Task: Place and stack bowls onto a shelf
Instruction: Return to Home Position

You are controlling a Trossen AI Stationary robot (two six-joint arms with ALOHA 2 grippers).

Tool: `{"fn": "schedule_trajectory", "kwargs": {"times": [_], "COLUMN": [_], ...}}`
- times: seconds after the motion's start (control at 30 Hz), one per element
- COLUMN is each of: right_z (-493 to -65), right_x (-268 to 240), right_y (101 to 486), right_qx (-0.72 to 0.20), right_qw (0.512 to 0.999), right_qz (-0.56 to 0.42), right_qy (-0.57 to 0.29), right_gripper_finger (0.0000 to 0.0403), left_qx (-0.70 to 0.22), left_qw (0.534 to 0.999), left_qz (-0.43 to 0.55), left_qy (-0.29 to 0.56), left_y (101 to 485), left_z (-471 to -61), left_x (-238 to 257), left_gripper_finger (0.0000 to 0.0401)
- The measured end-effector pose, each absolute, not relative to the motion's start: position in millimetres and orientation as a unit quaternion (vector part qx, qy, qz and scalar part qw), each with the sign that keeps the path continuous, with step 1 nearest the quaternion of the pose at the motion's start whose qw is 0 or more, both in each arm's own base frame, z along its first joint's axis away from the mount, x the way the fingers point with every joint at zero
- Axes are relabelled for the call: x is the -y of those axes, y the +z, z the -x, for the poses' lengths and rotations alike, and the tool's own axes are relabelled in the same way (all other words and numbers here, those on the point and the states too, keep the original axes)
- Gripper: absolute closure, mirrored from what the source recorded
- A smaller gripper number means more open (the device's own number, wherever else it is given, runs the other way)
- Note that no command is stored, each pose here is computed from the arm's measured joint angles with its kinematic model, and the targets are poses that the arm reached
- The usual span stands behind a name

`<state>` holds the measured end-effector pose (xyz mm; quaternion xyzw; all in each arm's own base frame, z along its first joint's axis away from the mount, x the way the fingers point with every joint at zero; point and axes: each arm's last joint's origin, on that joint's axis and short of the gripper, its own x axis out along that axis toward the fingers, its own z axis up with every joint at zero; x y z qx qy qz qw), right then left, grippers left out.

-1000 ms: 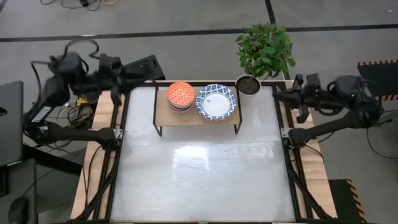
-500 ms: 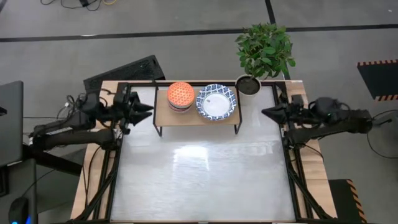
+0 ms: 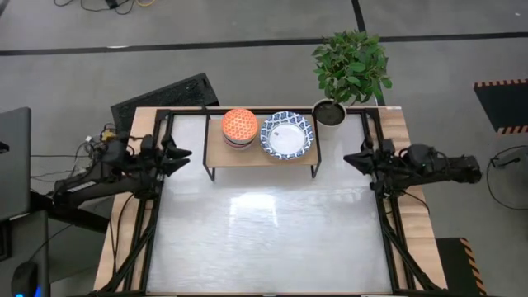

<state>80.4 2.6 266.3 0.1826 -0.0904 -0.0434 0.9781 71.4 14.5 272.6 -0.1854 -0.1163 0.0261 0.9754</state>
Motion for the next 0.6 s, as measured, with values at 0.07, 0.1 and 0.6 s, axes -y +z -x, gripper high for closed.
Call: {"fn": "schedule_trajectory", "kwargs": {"times": [0.07, 0.1, 0.6], "right_z": [-79.7, -79.1, -92.2], "right_x": [-2.4, -2.4, -1.7], "right_y": [256.4, 252.1, 194.6], "right_qx": [0.098, 0.103, 0.129], "right_qw": [0.977, 0.976, 0.966], "right_qz": [-0.185, -0.186, -0.215], "right_qy": [-0.043, -0.042, -0.059], "right_gripper_finger": [0.0370, 0.0370, 0.0370], "left_qx": [0.093, 0.087, 0.069], "left_qw": [0.977, 0.977, 0.982], "left_qz": [0.191, 0.193, 0.177], "left_qy": [0.034, 0.037, -0.016], "left_y": [263.9, 261.8, 225.5], "left_z": [-68.3, -65.9, -78.5], "left_x": [-13.8, -13.2, -12.8], "left_gripper_finger": [0.0273, 0.0273, 0.0273]}}
